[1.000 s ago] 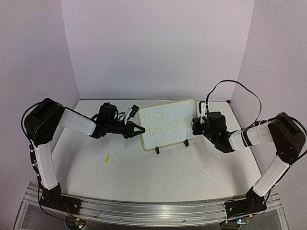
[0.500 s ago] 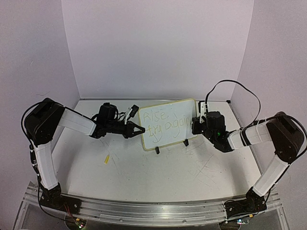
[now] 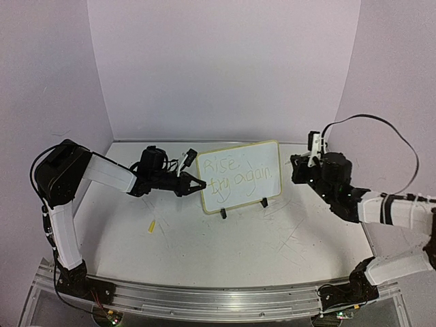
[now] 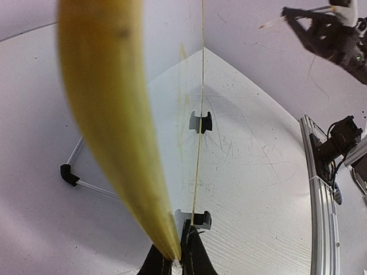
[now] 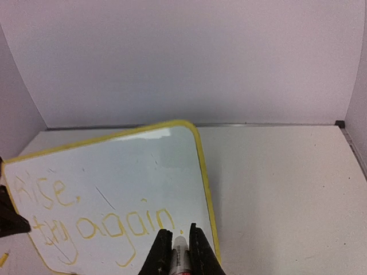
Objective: Write a sentence on the whiteboard
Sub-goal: Write a sentence on the whiteboard, then place the whiteboard at the center of the board.
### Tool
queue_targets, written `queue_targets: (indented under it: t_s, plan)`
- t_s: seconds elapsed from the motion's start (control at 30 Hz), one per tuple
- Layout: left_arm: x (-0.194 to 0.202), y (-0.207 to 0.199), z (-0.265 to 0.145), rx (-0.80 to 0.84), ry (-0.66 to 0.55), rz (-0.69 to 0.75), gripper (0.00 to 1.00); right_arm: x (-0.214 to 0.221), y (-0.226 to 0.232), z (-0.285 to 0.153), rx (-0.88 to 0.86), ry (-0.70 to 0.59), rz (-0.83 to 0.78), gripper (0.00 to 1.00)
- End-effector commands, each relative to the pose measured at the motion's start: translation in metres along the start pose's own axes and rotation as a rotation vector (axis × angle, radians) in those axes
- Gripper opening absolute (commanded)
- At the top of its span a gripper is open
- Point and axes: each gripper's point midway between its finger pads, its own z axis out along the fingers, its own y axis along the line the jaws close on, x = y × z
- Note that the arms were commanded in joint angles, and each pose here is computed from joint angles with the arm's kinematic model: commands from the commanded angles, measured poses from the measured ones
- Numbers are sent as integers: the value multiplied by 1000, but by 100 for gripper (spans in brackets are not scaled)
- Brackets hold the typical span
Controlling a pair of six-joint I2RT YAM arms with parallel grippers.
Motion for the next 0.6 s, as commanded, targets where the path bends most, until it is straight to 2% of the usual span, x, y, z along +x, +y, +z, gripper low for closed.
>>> queue_targets:
  t_s: [0.0, 0.13, 0.33, 0.57]
  plan:
    - [20, 44, -4, -198, 65, 4, 0, -17, -5, -37, -16, -18, 52, 0]
    - [12, 44, -7, -215, 47, -6, 9, -16, -12, -51, -1, -11, 37, 0]
    - [-3, 39, -17, -238, 13, 3, 35, -25, -6, -60, -41, -26, 33, 0]
    - [-26, 24, -36, -249, -42, 19, 48, -30, -8, -74, -48, -43, 31, 0]
